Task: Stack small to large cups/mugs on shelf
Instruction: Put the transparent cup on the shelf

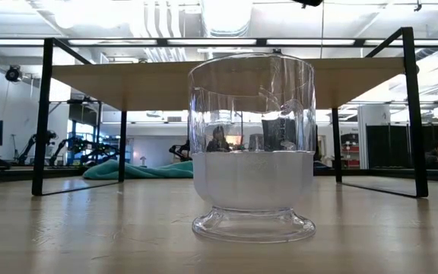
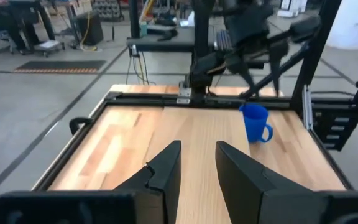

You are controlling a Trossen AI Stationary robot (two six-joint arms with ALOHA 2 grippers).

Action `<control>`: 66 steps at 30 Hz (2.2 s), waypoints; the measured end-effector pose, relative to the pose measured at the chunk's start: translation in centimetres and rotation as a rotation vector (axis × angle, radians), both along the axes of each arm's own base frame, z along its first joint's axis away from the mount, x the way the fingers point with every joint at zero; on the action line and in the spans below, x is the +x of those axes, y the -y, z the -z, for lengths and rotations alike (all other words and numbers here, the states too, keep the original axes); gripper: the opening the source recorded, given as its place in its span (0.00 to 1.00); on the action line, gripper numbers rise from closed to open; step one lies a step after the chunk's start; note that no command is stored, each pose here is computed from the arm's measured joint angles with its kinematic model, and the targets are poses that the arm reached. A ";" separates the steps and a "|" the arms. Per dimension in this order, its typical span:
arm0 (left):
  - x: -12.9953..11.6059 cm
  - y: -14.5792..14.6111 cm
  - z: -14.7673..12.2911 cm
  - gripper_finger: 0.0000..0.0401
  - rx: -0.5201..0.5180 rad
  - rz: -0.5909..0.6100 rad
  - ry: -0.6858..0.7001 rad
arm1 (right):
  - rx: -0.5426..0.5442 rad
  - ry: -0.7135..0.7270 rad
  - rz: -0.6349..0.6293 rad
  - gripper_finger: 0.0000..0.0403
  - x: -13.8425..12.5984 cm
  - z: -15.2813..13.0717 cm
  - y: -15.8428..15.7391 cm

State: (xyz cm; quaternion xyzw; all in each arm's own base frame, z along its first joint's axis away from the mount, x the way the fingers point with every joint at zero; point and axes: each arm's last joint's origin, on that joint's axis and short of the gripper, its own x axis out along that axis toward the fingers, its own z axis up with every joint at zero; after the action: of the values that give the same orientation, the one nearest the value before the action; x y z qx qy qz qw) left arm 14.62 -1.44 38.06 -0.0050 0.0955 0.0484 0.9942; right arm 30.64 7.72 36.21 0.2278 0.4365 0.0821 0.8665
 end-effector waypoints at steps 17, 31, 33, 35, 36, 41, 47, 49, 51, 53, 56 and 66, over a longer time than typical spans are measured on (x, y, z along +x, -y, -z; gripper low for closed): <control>3.1 0.9 -0.6 0.22 -0.054 0.126 -0.058 | 0.121 -0.121 -0.113 0.25 -2.2 0.2 -5.3; 5.6 1.5 -2.3 0.22 -0.057 0.228 -0.067 | -0.065 -0.174 -0.350 0.29 0.7 5.8 -9.0; 5.4 1.5 -2.6 0.22 -0.037 0.239 -0.055 | -0.074 -0.204 -0.347 0.32 1.3 6.9 -9.2; 4.9 1.4 -2.9 0.22 -0.017 0.255 -0.040 | -0.078 -0.222 -0.345 0.34 2.0 7.9 -9.4; 4.6 1.4 -3.0 0.22 -0.016 0.260 -0.036 | -0.077 -0.225 -0.340 0.35 2.3 8.4 -9.5; 3.0 1.2 -3.4 0.22 -0.020 0.263 -0.021 | -0.047 -0.131 -0.335 0.39 4.2 9.3 -10.2; 1.5 1.0 -3.8 0.22 -0.020 0.263 0.001 | -0.062 0.047 -0.407 0.37 5.8 9.5 -11.1; 1.3 0.9 -3.8 0.22 -0.020 0.263 0.001 | -0.084 0.054 -0.433 0.37 5.9 9.9 -11.1; 1.0 0.9 -3.7 0.22 -0.020 0.263 -0.009 | -0.109 0.048 -0.460 0.37 6.1 10.5 -11.2; 0.8 0.9 -3.6 0.22 -0.019 0.263 -0.018 | -0.127 0.043 -0.481 0.37 6.3 11.1 -11.3; 0.7 0.9 -3.4 0.22 -0.018 0.263 -0.035 | -0.150 0.026 -0.507 0.36 6.6 12.2 -11.5; 1.0 0.9 -3.3 0.22 -0.016 0.263 -0.044 | -0.186 -0.049 -0.516 0.33 7.4 15.4 -11.8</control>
State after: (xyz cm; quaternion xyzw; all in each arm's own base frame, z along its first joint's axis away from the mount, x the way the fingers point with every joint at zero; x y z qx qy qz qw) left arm 15.67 -2.35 41.32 0.0009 0.1175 -0.0831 0.9896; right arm 38.05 19.55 20.78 0.0304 0.5065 0.2543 0.8233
